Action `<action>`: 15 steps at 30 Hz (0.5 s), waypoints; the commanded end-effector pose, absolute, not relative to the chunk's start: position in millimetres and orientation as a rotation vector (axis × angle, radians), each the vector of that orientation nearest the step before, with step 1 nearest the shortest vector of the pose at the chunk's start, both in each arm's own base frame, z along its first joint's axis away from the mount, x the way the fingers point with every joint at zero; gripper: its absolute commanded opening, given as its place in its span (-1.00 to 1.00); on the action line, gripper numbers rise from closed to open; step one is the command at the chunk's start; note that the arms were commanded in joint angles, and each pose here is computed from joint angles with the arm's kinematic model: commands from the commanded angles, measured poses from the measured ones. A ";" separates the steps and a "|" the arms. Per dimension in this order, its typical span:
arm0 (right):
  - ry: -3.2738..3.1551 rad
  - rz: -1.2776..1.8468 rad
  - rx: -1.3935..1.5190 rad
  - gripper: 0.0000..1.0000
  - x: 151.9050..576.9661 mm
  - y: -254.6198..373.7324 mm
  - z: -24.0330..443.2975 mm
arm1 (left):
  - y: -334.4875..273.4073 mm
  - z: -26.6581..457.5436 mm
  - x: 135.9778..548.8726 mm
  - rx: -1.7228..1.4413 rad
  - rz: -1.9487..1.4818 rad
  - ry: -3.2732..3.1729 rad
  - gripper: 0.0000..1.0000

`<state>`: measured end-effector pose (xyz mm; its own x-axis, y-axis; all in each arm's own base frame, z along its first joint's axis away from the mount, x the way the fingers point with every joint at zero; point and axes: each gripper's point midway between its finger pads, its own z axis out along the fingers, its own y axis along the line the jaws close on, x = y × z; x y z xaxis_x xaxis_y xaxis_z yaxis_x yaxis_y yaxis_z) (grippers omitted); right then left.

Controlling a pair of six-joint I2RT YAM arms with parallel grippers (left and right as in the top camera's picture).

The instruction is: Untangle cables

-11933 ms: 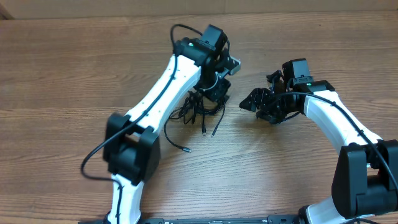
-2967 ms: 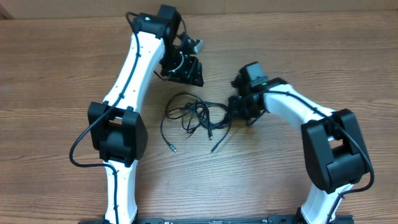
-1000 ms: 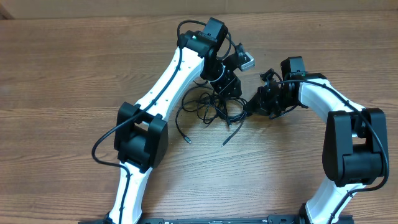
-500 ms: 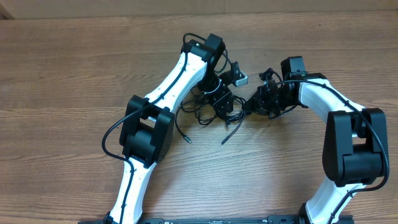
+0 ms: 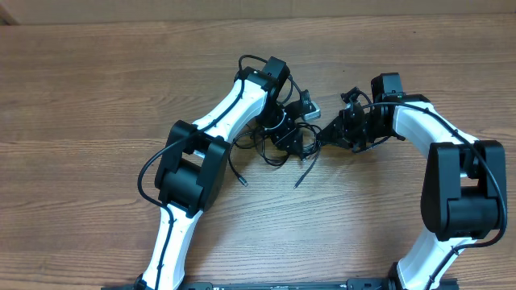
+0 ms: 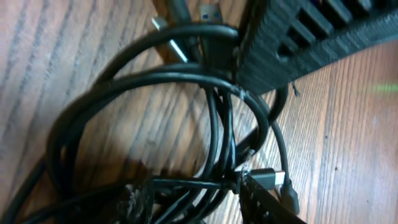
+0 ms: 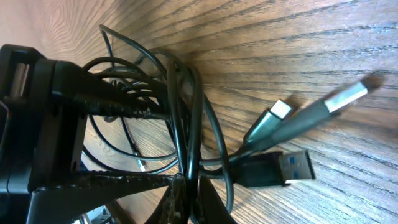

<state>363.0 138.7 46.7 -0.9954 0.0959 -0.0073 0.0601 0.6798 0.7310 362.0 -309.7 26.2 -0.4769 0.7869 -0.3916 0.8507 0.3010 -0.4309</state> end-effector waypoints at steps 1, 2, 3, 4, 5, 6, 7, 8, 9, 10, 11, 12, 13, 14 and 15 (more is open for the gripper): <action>2.833 1.269 0.124 -0.93 359.7 140.3 44.9 | -311.6 18.2 360.1 1.478 -0.944 2.504 -0.07; 2.833 1.269 0.124 -0.93 359.6 140.3 44.9 | -312.0 16.7 360.9 1.461 -0.944 2.512 -0.07; 2.834 1.269 0.125 -0.92 359.5 140.3 44.8 | -312.7 15.4 361.1 1.454 -0.944 2.514 -0.07; 2.834 1.269 0.125 -0.92 359.4 140.3 44.8 | -313.9 13.9 361.4 1.447 -0.943 2.514 -0.07; 2.834 1.269 0.125 -0.93 359.4 140.3 44.8 | -315.1 13.6 362.1 1.434 -0.944 2.519 -0.07; 2.834 1.269 0.125 -0.93 359.4 140.3 44.8 | -316.6 14.1 363.7 1.413 -0.948 2.525 -0.07; 2.835 1.269 0.126 -0.93 359.4 140.3 44.8 | -319.4 16.7 365.1 1.389 -0.966 2.525 -0.07; 2.835 1.269 0.126 -0.93 359.4 140.3 44.8 | -323.2 21.6 365.6 1.379 -0.998 2.513 -0.07; 2.836 1.269 0.128 -0.92 359.2 140.2 44.7 | -326.2 26.0 366.5 1.368 -1.020 2.504 -0.07; 2.841 1.270 0.137 -0.89 358.4 140.2 44.5 | -328.2 29.6 368.6 1.354 -1.027 2.502 -0.07; 2.853 1.266 0.157 -0.82 357.2 139.5 43.7 | -328.9 32.8 370.9 1.341 -1.022 2.505 -0.07; 2.861 1.264 0.164 -0.74 355.7 139.1 43.2 | -328.7 34.2 373.9 1.336 -1.003 2.508 -0.08; 2.870 1.265 0.170 -0.70 353.9 139.0 42.9 | -327.9 34.7 375.9 1.332 -0.985 2.513 -0.08; 2.882 1.263 0.180 -0.68 351.6 138.5 42.3 | -326.3 33.7 377.3 1.331 -0.964 2.522 -0.09; 2.891 1.266 0.188 -0.63 349.6 138.5 42.1 | -325.8 32.9 376.7 1.334 -0.956 2.527 -0.09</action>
